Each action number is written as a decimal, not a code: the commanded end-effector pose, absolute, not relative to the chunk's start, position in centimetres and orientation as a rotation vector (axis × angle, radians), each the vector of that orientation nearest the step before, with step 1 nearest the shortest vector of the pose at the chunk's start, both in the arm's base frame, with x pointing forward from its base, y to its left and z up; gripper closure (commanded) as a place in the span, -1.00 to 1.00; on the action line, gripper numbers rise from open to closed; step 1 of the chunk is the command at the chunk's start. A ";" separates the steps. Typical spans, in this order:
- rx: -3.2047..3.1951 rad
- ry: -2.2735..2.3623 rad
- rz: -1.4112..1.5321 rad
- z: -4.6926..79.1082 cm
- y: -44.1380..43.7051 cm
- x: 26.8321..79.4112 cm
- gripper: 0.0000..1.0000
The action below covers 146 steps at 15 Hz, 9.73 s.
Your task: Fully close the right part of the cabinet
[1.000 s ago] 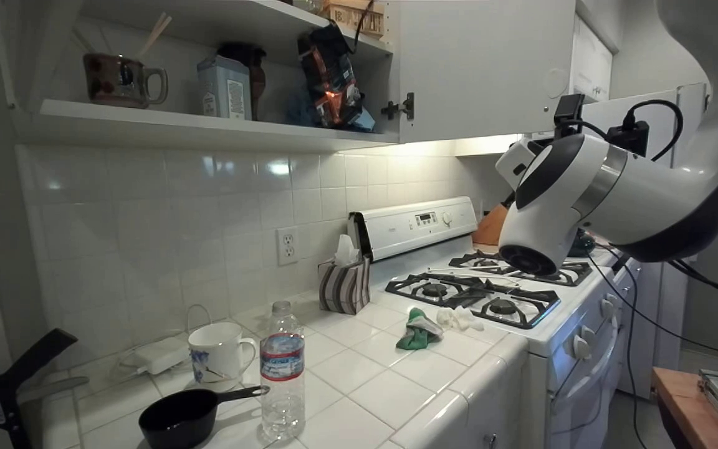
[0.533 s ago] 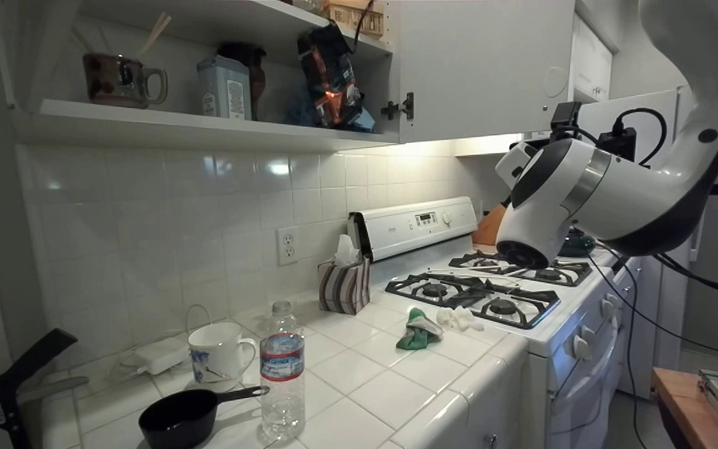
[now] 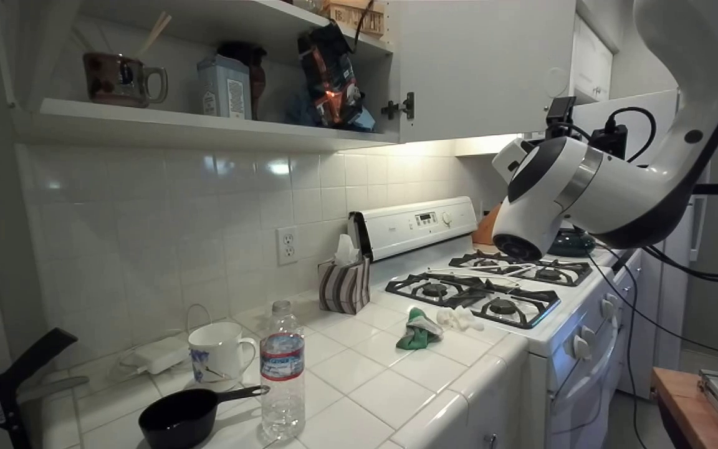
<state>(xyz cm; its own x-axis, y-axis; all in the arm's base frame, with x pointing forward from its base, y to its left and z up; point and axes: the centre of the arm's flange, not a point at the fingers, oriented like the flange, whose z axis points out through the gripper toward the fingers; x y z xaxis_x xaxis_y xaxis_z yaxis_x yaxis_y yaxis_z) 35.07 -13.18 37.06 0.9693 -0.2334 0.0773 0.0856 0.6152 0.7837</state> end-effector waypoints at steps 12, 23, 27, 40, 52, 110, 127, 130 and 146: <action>0.850 -0.195 -0.148 39.0 -15.6 36.2 -1.00; 0.848 -0.219 -0.163 39.9 -17.4 35.6 -1.00; 0.814 -0.209 -0.137 41.2 -17.6 35.7 -1.00; 0.767 -0.082 0.045 39.7 -9.1 38.3 -1.00; 0.734 0.002 0.100 39.3 -4.5 39.4 -1.00; 0.620 0.308 0.100 37.9 7.5 43.7 -1.00; 0.729 0.341 0.178 44.9 7.4 45.4 -1.00; 0.754 0.409 0.208 46.2 8.0 46.2 -1.00; 0.779 0.715 0.282 45.2 13.0 52.9 -1.00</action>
<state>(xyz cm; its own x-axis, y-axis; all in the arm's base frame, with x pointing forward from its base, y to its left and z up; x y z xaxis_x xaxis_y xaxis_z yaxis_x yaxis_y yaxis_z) 51.61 10.87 43.11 0.7454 0.5006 -0.4402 0.0661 0.6016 0.7961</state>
